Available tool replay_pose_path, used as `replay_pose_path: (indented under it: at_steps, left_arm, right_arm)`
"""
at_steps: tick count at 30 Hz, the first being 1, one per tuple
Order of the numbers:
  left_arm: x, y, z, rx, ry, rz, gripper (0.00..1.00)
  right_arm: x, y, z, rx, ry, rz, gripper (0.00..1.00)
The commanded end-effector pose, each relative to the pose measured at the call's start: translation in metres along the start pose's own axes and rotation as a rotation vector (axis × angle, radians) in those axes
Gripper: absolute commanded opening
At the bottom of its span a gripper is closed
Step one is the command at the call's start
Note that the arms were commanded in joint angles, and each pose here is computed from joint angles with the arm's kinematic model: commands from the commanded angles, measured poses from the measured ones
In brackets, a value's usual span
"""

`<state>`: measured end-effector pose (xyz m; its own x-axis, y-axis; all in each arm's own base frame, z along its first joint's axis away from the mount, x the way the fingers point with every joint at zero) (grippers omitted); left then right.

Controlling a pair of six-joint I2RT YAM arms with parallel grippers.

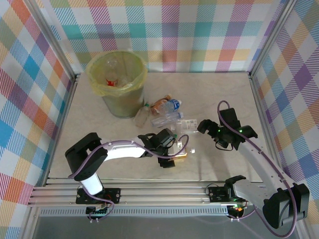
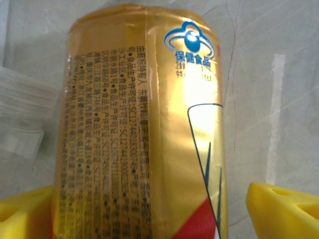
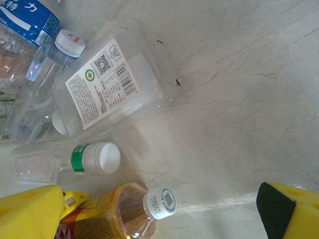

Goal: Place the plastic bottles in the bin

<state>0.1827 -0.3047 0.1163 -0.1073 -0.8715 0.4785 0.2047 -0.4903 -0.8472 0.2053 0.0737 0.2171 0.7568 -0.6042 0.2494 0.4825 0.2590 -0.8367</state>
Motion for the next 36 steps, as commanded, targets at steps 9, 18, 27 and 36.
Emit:
replay_pose_path:
  at_steps: [9,18,27,36]
  left_arm:
    - [0.013,-0.004,0.000,-0.029,-0.041,0.017,0.69]
    - [0.030,-0.050,0.004,-0.004,-0.064,-0.079,0.59]
    - [0.050,-0.127,0.034,0.304,-0.207,-0.183,0.48]
    - [0.041,-0.224,0.098,0.702,-0.467,-0.309,0.45]
  right_arm:
    - [0.000,-0.006,-0.003,0.006,-0.001,-0.027,1.00]
    - [0.002,-0.012,0.000,0.028,-0.001,-0.052,1.00]
    - [0.014,-0.037,0.019,0.065,-0.063,-0.100,1.00]
    - [0.021,-0.054,0.039,0.148,-0.105,-0.100,1.00]
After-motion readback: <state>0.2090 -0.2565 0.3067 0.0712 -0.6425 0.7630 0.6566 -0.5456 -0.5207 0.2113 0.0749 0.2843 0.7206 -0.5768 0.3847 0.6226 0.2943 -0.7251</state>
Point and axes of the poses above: each hand's point on the last joint's axis, 136 mm out from that joint toward the fingers, its own y axis out along the fingers, its own z axis along the line the jaws close on, x = y × z, the point moved 9 cm from there along -y, back along the fingers, and after that the axes turned 8 degrees about y, right-handed, at the moved point
